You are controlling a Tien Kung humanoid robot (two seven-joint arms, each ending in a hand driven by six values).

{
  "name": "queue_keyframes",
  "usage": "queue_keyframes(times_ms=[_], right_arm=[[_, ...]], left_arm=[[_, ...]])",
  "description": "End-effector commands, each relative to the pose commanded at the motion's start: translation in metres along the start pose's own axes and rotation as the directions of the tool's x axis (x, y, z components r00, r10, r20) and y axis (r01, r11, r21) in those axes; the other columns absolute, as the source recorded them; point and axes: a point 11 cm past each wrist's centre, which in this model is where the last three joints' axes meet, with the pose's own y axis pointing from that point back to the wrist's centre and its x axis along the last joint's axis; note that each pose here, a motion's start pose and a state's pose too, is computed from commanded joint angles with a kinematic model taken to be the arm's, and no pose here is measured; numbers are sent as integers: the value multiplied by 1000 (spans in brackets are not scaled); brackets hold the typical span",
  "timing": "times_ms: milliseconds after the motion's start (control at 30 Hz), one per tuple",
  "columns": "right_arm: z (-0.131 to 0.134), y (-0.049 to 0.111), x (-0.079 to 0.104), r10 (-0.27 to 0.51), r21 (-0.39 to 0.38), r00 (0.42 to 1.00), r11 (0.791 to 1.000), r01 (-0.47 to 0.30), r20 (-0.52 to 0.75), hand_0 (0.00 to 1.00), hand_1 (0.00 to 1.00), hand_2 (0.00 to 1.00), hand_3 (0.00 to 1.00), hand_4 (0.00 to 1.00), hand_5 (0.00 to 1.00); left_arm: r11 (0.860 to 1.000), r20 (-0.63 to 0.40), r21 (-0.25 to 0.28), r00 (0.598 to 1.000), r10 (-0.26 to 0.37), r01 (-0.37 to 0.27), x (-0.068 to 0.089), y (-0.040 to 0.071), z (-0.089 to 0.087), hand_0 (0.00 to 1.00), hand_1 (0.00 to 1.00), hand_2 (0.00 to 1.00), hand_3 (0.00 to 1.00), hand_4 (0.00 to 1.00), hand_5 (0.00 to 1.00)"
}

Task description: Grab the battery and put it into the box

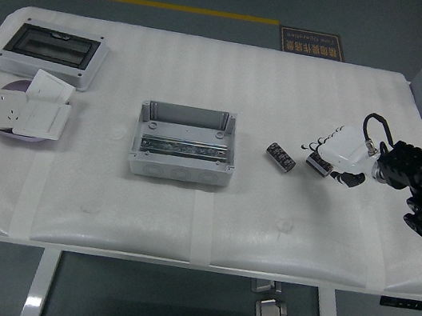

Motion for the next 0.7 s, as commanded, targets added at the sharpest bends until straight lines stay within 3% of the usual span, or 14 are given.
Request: queue_keyframes(times_ms=[700], right_arm=[[0, -13, -8, -12, -29, 999, 999, 13, 32, 751, 710, 854, 965, 584, 8]], left_arm=[[1000, 11, -19, 1000, -6, 6, -3, 1, 6, 669, 695, 550, 620, 546, 436]])
